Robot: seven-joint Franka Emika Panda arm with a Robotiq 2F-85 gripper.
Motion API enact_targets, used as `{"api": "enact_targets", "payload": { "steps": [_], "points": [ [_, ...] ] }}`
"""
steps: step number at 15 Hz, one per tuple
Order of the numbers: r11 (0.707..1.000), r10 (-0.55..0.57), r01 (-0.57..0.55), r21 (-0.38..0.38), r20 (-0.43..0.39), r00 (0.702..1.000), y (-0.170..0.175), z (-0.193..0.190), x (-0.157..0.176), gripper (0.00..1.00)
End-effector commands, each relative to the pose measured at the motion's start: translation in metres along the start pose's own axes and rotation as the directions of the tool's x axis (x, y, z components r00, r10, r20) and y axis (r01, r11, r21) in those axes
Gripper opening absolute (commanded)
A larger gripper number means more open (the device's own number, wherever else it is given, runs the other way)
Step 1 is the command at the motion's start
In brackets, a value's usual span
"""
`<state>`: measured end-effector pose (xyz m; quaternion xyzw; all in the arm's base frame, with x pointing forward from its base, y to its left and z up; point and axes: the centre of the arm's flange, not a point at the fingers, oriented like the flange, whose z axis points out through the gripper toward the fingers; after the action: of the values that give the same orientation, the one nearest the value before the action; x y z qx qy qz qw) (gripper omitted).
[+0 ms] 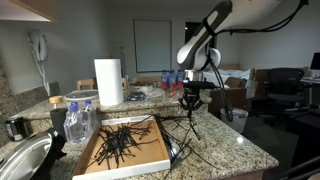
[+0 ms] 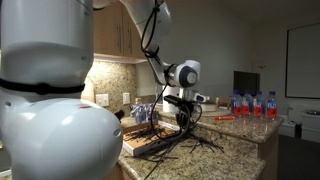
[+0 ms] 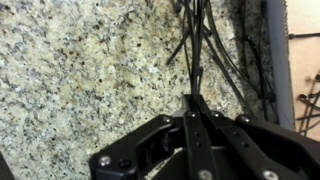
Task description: Put some of the zip ties on the counter on the box
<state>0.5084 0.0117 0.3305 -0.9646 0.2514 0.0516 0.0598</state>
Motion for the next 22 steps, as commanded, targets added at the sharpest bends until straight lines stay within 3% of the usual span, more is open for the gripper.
{"api": "enact_targets", "payload": {
  "steps": [1,5,9,16,22],
  "points": [
    [0.999,-0.048,0.048,0.007,-0.051,0.998,-0.026,-0.054,-0.017,0.02],
    [0.991,-0.095,0.105,0.081,-0.113,0.989,-0.092,-0.095,-0.023,0.02],
    [0.983,-0.11,0.133,0.128,-0.176,0.978,-0.175,-0.106,-0.037,0.02],
    [0.991,-0.077,0.09,0.097,-0.131,0.988,-0.295,-0.062,-0.045,0.02],
    [0.998,-0.026,0.03,0.05,-0.082,0.996,-0.323,-0.011,-0.031,0.02]
  ]
}}
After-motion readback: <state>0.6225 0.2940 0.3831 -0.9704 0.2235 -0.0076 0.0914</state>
